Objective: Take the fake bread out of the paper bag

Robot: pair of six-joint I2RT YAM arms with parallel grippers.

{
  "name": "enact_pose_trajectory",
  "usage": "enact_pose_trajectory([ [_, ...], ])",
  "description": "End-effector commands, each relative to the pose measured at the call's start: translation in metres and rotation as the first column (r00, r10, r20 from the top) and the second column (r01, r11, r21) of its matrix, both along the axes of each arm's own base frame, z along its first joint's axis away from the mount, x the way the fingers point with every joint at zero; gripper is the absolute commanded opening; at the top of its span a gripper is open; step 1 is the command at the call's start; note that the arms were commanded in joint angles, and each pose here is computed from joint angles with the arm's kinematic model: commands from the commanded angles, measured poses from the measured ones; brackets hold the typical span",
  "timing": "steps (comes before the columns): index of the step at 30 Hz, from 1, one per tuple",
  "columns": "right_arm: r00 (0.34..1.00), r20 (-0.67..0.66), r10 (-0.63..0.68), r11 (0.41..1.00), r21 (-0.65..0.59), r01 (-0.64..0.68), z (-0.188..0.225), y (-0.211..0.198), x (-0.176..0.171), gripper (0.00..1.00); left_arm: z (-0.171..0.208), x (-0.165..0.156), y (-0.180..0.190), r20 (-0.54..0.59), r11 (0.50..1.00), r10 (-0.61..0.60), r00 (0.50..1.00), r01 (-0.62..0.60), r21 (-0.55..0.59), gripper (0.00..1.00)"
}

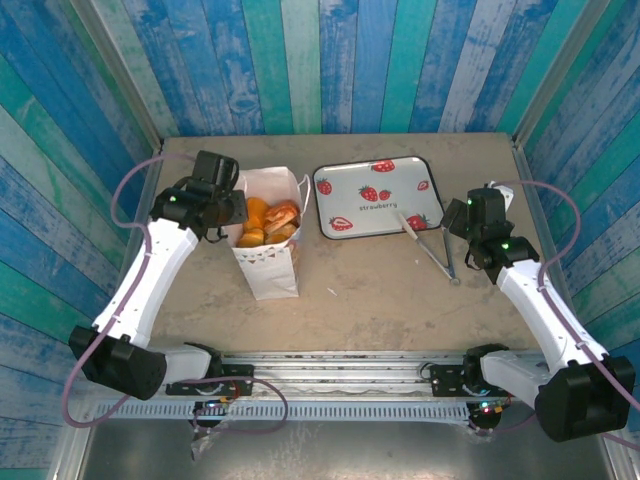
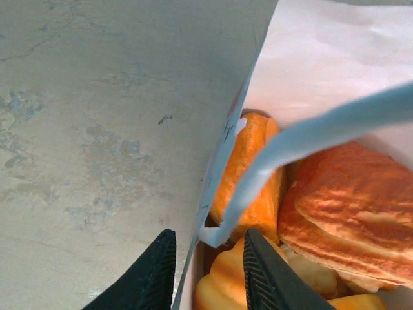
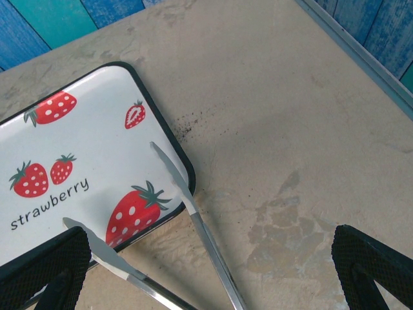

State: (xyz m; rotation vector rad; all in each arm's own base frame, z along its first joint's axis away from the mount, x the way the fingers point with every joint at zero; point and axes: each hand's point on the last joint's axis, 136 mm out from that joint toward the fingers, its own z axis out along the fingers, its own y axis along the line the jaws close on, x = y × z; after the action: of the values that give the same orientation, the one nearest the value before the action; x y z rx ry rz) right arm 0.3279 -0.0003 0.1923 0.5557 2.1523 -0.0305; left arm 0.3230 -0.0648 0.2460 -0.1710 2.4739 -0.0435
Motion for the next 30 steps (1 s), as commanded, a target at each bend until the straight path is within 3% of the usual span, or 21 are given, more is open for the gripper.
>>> enact_pose_trajectory([
  [1, 1.0, 0.021, -0.008, 1.0, -0.009, 0.008, 0.007, -0.001, -0.001, 1.0, -0.008, 0.005, 0.004, 0.003, 0.999, 0.022, 1.0, -0.022, 0.026, 0.26],
  [4, 1.0, 0.024, -0.006, 1.0, -0.012, 0.007, 0.008, -0.002, -0.002, 1.0, -0.014, 0.007, 0.001, -0.003, 1.0, 0.019, 1.0, -0.019, 0.018, 0.23],
  [9, 0.999, 0.036, -0.001, 1.0, -0.017, 0.002, 0.012, -0.002, -0.004, 1.0, -0.01, 0.014, 0.0, 0.026, 1.0, 0.026, 0.999, -0.027, 0.011, 0.04],
  [11, 0.999, 0.035, 0.002, 1.0, -0.018, -0.002, 0.011, -0.002, -0.005, 1.0, 0.001, 0.018, 0.002, 0.061, 0.999, 0.035, 0.997, -0.036, 0.015, 0.01],
  [20, 0.997, 0.027, 0.066, 0.998, 0.004, -0.066, 0.002, 0.01, 0.0, 1.0, 0.067, 0.056, -0.01, 0.321, 1.0, -0.014, 0.947, 0.017, -0.008, 0.0],
  [30, 0.978, -0.051, 0.202, 0.979, 0.023, -0.201, -0.019, 0.034, 0.014, 1.0, 0.114, 0.108, -0.022, 0.516, 0.977, -0.182, 0.837, 0.096, 0.188, 0.0],
])
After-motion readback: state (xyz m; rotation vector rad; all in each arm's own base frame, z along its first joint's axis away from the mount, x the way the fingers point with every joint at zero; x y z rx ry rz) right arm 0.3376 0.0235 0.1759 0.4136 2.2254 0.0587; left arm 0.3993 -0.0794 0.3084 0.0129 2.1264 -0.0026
